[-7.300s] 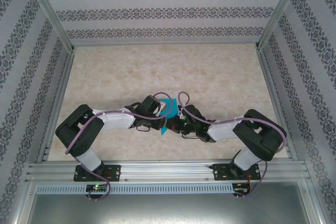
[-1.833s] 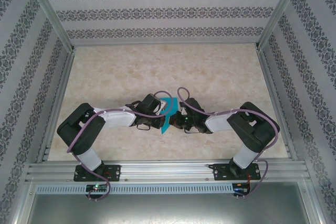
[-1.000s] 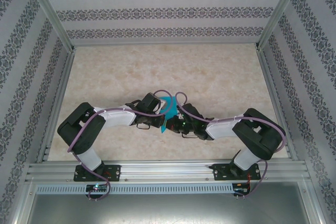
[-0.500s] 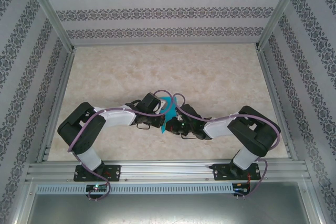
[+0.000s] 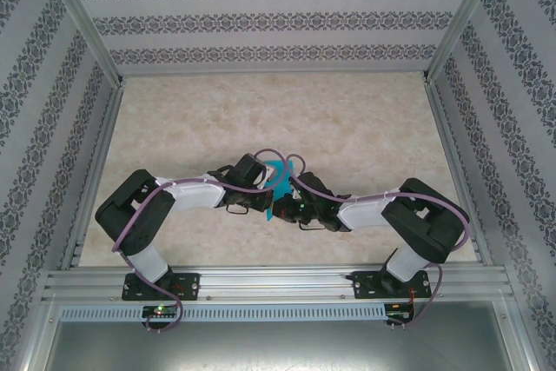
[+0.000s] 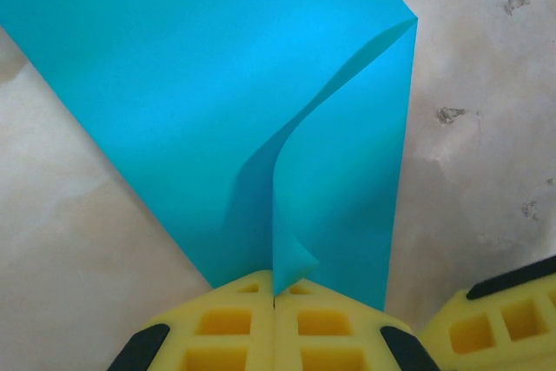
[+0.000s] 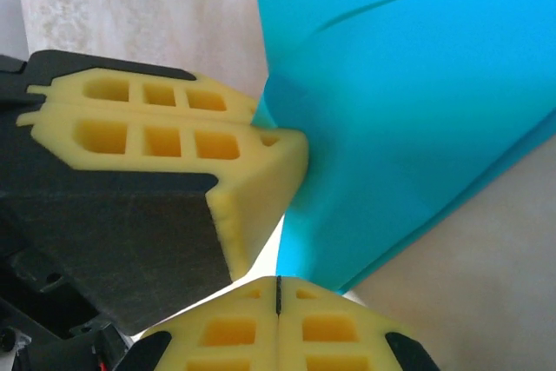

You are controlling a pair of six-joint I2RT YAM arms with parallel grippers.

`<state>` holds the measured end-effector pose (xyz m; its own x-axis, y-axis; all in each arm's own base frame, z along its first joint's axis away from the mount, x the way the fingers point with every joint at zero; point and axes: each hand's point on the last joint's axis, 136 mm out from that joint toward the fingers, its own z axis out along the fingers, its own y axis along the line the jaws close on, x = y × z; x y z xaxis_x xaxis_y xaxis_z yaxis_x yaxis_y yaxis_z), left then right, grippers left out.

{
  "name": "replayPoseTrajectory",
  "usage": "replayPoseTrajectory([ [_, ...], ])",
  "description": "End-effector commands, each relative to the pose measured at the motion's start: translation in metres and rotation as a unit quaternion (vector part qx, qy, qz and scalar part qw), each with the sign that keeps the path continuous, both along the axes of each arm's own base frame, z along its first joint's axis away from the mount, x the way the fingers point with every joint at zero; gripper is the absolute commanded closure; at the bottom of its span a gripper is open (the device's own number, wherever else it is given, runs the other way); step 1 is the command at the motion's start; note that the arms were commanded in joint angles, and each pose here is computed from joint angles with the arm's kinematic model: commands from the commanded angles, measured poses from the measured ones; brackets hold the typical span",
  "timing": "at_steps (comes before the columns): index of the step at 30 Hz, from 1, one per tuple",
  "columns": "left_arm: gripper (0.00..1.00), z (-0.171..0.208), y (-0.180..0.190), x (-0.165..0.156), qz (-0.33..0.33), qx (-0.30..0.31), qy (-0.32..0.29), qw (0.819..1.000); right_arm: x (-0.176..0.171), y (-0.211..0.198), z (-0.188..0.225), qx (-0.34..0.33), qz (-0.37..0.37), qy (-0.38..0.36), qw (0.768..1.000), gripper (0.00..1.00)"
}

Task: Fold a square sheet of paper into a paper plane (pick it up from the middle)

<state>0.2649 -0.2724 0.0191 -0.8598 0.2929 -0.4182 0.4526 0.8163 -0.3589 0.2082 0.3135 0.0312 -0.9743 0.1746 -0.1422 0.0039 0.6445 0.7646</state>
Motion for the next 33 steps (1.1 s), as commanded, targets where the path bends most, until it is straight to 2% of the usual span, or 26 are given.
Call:
replayPoseTrajectory([
  [1,0.97,-0.009,0.002,-0.009,-0.014,0.018,0.016,1.000,-0.003,0.011,0.000,0.019,0.010,0.002,1.000,1.00],
  [4,0.97,-0.010,0.002,-0.009,-0.015,0.019,0.017,1.000,-0.007,0.016,-0.009,0.021,0.011,0.012,1.000,1.00],
  [8,0.97,-0.009,0.002,-0.010,-0.015,0.018,0.017,1.000,-0.009,0.006,-0.031,-0.014,-0.002,0.036,0.999,1.00],
  [17,0.97,-0.009,0.001,-0.009,-0.016,0.019,0.016,1.000,-0.009,0.013,0.004,0.010,0.012,0.002,1.000,1.00],
  [22,0.97,-0.010,0.001,-0.008,-0.015,0.019,0.017,1.000,-0.014,0.020,0.001,0.012,0.020,0.006,1.000,1.00],
  [29,0.97,-0.008,0.001,-0.009,-0.016,0.018,0.015,1.000,-0.016,0.015,-0.031,-0.025,0.009,0.043,0.999,1.00],
  [31,0.97,-0.008,0.001,-0.009,-0.015,0.017,0.016,1.000,-0.016,0.011,-0.030,-0.041,0.012,0.042,0.998,1.00],
  [33,0.97,-0.009,0.001,-0.009,-0.016,0.018,0.015,1.000,-0.014,0.014,-0.017,-0.025,0.016,0.028,0.999,1.00],
])
